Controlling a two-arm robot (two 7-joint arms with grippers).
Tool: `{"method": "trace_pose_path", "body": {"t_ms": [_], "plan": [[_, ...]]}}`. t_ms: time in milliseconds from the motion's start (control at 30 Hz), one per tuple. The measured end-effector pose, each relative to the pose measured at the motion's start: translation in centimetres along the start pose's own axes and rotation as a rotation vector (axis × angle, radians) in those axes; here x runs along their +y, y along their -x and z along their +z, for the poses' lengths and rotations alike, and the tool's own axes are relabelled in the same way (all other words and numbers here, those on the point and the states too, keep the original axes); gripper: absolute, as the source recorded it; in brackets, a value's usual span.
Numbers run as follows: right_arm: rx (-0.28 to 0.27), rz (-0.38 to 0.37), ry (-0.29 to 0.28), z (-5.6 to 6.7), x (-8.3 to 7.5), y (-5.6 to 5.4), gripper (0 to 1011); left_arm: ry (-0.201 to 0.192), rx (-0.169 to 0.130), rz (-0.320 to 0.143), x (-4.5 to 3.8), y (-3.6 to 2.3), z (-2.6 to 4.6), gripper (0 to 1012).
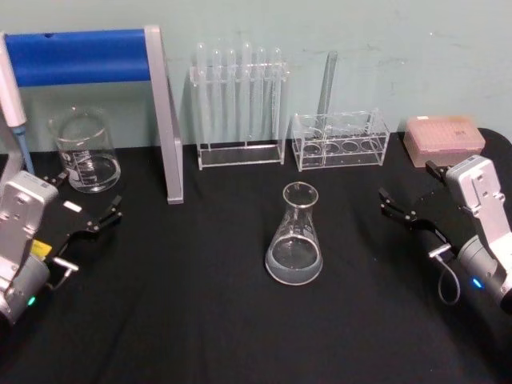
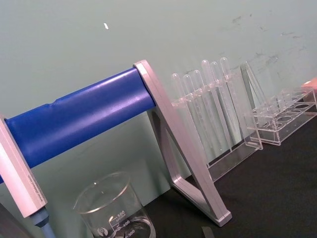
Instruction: Grasp the erlenmeyer flask with one hand, shake it three times, then place it back.
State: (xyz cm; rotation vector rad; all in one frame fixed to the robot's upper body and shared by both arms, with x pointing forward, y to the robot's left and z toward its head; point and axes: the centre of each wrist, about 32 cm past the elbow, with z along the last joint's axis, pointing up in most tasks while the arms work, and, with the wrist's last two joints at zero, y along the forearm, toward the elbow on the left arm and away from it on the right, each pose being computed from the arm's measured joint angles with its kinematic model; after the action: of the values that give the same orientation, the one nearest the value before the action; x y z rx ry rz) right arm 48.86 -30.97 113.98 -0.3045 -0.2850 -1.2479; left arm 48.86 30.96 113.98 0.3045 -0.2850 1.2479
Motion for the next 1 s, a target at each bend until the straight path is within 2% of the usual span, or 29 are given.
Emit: {"method": "trace_pose_path", "body": {"t_ms": [1000], "plan": [[0.0,0.0,0.0,0.0,0.0,0.0,1000,0.0,0.0,0.0,0.0,0.0,0.0,1001]]}}
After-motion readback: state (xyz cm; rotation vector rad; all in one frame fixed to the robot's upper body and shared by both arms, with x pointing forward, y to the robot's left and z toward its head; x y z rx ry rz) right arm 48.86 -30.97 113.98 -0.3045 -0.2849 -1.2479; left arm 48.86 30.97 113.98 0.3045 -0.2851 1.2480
